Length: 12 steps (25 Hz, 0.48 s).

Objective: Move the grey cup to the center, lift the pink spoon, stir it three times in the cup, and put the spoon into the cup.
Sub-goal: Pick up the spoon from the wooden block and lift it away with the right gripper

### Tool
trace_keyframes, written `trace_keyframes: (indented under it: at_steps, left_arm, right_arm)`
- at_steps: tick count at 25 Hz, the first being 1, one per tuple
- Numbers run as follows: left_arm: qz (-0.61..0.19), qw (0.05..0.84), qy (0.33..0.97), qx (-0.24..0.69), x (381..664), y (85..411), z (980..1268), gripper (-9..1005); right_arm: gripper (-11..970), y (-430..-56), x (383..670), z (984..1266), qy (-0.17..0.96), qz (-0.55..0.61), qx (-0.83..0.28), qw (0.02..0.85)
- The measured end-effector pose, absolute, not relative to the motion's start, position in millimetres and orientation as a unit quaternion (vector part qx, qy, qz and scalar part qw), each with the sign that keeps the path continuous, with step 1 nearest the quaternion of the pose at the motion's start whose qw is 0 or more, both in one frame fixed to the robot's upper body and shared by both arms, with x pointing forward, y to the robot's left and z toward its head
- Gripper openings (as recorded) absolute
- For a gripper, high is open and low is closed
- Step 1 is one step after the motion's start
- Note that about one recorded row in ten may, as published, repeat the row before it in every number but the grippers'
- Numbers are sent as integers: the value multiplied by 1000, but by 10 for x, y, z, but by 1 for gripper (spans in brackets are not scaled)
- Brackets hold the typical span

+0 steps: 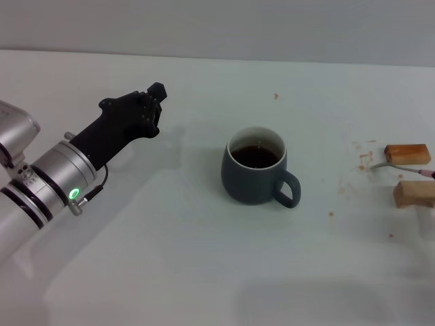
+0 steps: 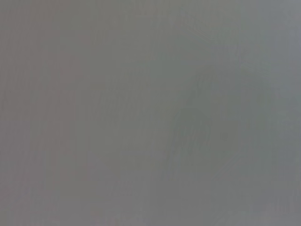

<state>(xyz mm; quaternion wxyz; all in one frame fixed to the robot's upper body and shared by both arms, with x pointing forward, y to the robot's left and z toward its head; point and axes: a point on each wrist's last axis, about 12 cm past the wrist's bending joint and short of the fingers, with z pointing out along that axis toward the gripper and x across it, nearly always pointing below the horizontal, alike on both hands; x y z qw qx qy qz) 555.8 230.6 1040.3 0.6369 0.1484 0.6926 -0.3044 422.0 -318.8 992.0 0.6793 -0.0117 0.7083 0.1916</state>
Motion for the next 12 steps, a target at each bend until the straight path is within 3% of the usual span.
trace_keyframes:
  at_steps: [12]
  left_arm:
    - [-305,637,692,147,5552,2310,10401,0]
  right_arm:
    - [121,-3197,4265,9971,697,194,-20,690]
